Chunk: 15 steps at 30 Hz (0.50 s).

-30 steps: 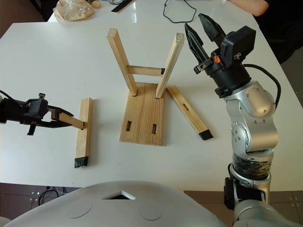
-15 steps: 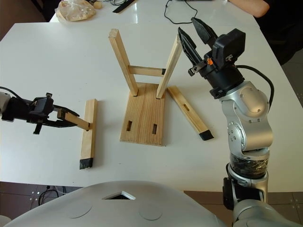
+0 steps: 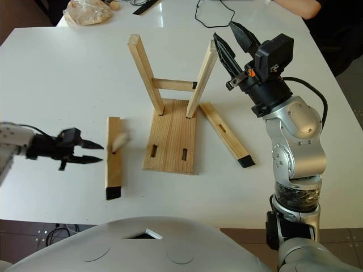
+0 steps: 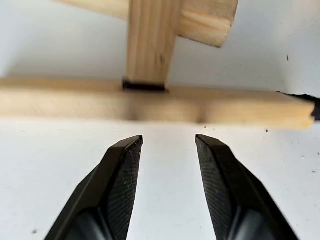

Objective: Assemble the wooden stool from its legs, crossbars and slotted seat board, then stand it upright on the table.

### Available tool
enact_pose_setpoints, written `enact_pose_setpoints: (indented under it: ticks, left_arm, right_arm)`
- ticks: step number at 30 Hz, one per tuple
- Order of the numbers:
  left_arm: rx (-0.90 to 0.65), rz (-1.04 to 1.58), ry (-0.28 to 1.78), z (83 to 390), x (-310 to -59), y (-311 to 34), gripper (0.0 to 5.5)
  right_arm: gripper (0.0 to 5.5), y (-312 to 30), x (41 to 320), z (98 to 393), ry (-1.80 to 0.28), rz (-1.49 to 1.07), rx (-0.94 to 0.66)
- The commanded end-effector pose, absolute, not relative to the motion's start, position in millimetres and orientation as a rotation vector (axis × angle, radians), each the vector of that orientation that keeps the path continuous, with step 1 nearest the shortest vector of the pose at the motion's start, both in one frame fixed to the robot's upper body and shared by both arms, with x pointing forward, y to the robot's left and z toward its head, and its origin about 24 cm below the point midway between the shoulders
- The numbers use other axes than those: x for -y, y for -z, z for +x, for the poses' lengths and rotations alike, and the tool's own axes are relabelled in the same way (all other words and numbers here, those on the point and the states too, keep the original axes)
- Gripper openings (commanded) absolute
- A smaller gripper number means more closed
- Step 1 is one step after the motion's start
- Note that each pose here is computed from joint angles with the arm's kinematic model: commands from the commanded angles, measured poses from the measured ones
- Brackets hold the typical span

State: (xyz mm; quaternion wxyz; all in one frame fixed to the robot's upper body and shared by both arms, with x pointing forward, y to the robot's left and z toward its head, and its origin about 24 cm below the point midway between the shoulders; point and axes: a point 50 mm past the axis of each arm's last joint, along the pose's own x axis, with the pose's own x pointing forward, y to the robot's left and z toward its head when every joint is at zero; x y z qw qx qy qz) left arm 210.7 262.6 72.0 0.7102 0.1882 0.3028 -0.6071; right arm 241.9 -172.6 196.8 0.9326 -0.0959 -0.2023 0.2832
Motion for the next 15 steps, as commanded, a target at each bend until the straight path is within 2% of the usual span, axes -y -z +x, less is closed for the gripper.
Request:
enact_pose_setpoints:
  ticks: [1,6,9,10,12,15]
  left_arm:
    - [-0.699,0.412,1.265,206.6,-270.2,-55.9,2.68]
    - [-0.630,0.346,1.152,201.4,-272.0,-51.3,3.58]
    - [-0.538,0.284,1.093,204.5,-271.9,-67.7,4.04]
    - [-0.412,0.242,1.141,205.0,-254.0,-93.1,4.04]
    - [-0.270,0.191,1.232,196.7,-225.4,-124.1,4.04]
    - [-0.234,0.159,1.248,189.0,-213.2,-134.3,4.04]
  right_arm:
    - [1.63,-199.7,171.0,243.8,-0.597,-0.201,0.428]
    - [1.63,-200.6,171.5,247.7,-0.620,-0.206,0.423]
    - [1.63,-201.0,172.8,248.5,-0.627,-0.210,0.420]
    - [1.63,-201.4,173.8,248.3,-0.624,-0.213,0.419]
    - [1.63,-201.7,174.5,248.1,-0.620,-0.217,0.418]
    - [1.63,-201.1,173.5,248.4,-0.625,-0.217,0.416]
